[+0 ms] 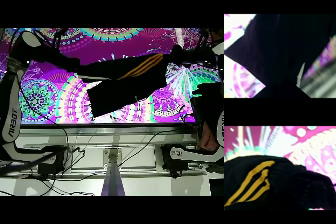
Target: Fold the clothes and pants, and hang the long-sleeved shirts on hangers.
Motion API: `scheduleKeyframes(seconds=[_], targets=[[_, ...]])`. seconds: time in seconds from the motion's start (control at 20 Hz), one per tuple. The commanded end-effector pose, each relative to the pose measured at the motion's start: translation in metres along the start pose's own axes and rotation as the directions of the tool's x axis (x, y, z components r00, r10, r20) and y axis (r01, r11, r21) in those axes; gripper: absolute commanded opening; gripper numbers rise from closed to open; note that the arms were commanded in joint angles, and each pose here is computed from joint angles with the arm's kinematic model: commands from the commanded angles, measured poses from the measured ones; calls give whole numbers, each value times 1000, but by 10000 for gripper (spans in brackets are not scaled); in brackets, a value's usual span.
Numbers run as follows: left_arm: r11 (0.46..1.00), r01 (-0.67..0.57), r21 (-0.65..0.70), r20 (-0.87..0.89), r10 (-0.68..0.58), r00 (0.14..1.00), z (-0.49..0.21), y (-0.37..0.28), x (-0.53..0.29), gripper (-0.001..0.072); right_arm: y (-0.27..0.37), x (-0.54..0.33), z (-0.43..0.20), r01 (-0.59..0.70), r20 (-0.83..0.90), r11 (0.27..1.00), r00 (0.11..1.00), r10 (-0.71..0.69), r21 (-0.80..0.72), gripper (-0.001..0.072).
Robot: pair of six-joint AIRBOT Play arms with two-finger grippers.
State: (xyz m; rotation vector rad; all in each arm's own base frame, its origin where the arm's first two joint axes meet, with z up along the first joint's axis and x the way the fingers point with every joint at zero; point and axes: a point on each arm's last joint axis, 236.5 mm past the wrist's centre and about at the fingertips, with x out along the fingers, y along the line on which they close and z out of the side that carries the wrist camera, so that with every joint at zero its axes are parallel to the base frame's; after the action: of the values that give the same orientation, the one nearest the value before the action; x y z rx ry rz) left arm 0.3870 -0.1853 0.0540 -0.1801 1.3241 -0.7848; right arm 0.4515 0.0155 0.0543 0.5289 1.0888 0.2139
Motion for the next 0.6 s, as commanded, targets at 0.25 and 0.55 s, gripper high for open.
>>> scheduleKeyframes(seconds=[0.25,0.55], targets=[[982,189,5,-432,-168,886,-126,-77,59,11,-105,-67,-160,147,-658,937,677,-329,-317,63],[995,95,-39,-334,-103,937,-121,-44,97,611,-122,-21,-93,293,-359,912,850,-386,-286,702]])
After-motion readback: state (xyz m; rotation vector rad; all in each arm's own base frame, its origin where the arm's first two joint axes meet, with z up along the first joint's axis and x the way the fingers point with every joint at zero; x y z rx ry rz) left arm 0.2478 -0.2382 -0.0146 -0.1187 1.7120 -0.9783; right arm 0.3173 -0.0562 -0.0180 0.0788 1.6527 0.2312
